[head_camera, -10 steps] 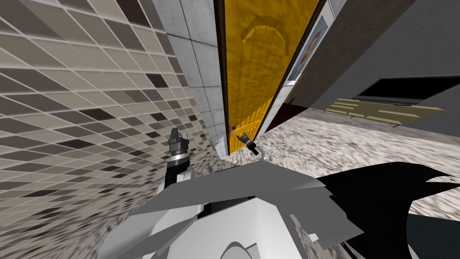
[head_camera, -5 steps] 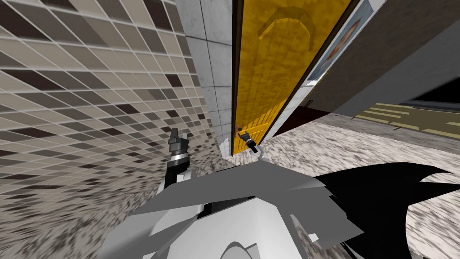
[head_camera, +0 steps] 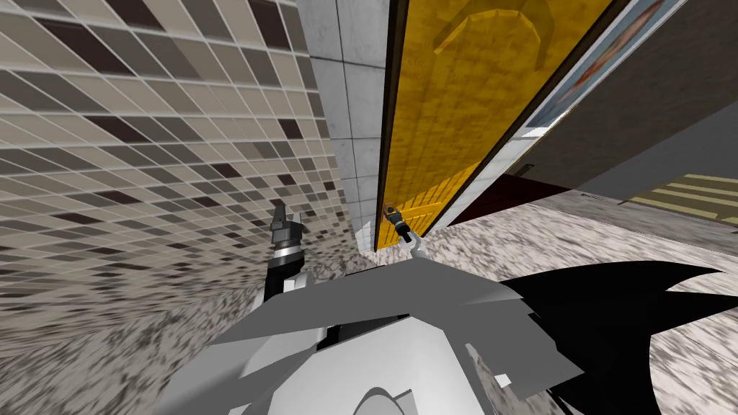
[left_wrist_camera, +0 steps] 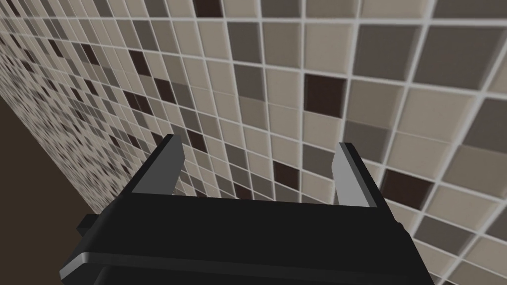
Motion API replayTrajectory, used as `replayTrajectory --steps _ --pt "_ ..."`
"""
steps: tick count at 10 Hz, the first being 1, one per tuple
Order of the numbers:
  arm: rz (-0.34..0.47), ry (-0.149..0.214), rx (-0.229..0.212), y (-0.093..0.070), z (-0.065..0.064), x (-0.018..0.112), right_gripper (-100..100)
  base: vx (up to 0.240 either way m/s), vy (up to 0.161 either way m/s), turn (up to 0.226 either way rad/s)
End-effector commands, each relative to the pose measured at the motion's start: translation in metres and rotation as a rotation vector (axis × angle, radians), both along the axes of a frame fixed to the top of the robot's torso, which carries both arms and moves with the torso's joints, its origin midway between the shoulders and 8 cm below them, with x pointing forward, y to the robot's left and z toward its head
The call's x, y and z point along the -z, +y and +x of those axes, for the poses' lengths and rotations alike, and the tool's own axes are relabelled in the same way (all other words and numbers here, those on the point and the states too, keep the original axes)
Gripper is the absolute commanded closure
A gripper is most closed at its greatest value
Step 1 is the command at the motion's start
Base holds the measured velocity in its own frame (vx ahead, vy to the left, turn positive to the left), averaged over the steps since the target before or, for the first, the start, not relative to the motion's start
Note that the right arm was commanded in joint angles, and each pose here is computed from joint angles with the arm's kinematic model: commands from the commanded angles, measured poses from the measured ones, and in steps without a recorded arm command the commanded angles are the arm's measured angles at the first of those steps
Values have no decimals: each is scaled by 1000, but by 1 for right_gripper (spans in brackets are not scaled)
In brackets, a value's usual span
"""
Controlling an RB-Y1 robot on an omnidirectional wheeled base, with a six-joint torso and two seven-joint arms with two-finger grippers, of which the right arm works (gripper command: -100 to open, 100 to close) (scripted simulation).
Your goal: Pull the door open
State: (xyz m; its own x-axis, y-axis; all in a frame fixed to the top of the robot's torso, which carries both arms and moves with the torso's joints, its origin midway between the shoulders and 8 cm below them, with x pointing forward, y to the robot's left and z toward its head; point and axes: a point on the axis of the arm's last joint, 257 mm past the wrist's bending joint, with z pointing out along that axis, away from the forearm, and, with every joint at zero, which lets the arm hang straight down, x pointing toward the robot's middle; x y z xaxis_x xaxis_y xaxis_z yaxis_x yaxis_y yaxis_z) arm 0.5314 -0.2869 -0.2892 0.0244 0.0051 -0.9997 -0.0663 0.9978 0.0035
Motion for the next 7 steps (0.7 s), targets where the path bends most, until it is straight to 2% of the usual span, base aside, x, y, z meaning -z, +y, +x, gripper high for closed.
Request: replayTrajectory --steps 1,3,4,5,7 --pt "2 4 31 -6 4 2 -100 21 -70 153" --pt "9 14 79 -15 9 6 -100 33 -107 247" --pt "9 10 65 -11 8 5 -100 9 -58 51" --pt "9 10 65 -11 8 5 100 0 8 -45" --pt "9 10 65 -11 8 5 100 0 18 -12"
